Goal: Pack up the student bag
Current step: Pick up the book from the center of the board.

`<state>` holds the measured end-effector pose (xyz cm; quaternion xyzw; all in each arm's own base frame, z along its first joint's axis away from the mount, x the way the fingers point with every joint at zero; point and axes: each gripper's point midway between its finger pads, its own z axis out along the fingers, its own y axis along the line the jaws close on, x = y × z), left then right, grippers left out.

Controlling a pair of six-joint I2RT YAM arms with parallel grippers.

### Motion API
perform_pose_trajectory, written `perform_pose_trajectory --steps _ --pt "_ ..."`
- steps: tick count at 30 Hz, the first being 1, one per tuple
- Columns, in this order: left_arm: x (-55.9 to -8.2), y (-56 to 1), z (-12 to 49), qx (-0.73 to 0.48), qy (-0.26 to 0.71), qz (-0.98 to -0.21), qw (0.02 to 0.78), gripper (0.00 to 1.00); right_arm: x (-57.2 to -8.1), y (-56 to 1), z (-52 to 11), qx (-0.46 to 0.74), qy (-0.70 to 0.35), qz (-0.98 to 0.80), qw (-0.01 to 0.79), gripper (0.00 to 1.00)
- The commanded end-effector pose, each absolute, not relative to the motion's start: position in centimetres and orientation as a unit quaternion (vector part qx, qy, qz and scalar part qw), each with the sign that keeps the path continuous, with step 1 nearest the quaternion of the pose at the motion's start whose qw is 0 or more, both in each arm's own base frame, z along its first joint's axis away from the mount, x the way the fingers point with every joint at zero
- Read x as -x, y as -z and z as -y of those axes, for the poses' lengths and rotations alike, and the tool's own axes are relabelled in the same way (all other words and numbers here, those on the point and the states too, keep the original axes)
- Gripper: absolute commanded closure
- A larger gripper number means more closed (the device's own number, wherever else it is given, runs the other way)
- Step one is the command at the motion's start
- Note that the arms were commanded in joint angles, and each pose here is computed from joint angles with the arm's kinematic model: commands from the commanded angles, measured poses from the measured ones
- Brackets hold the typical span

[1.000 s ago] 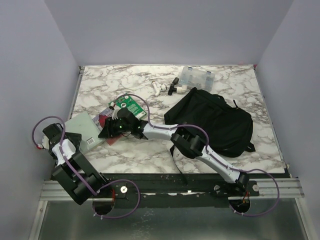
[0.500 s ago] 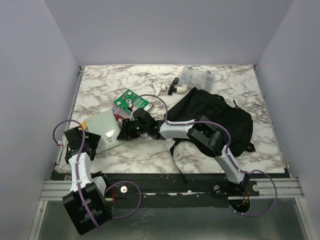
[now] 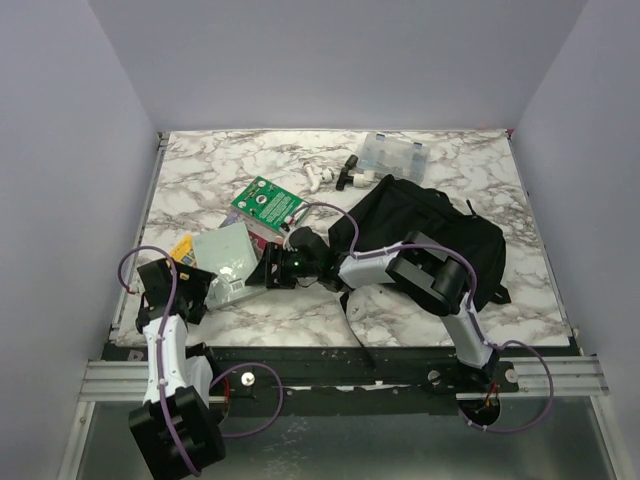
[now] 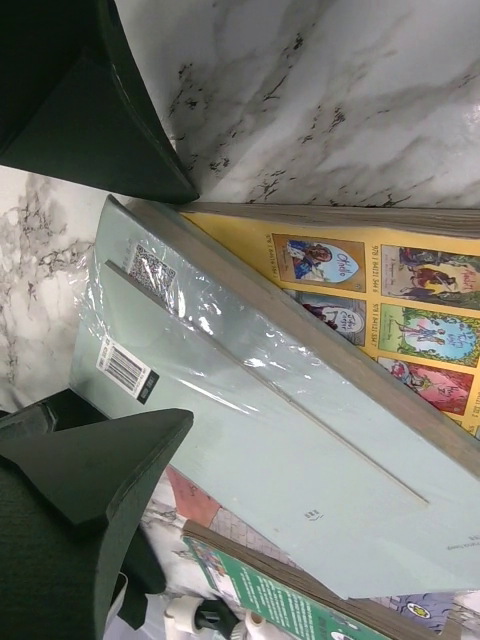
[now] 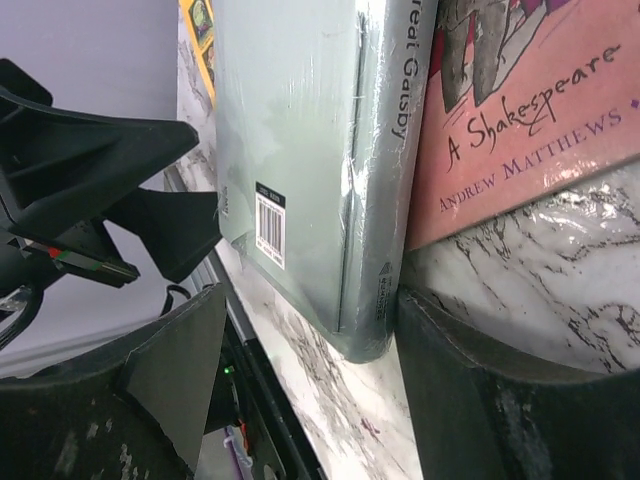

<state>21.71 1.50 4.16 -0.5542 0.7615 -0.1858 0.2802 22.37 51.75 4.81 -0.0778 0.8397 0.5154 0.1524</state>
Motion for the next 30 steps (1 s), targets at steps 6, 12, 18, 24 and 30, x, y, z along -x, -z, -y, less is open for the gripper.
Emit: perform_pose_trajectory --steps 6,12,18,24,30 --pt "-20.5 -3.9 2.1 0.560 0.253 -0.759 0.215 0.15 -19.0 -4.3 -51.6 0.044 -0.558 -0.824 0.088 0.35" --pt "-20.5 -5.1 2.5 0.552 0.265 -0.757 0.228 0.16 -19.1 -8.0 -51.8 0.036 -0.608 -0.786 0.110 0.61" --pt "-20.5 -6.2 2.7 0.538 0.275 -0.758 0.247 0.15 -19.2 -10.7 -51.6 0.035 -0.638 -0.760 0.121 0.85" --pt "-21.8 -10.6 1.7 0.464 0.265 -0.777 0.331 0.04 -20.6 -14.3 -49.0 0.065 -0.644 -0.746 0.156 0.99" --pt "-23.0 -16.1 1.3 0.366 0.256 -0.790 0.420 0.02 -22.7 -17.1 -43.2 0.065 -0.649 -0.736 0.182 1.00"
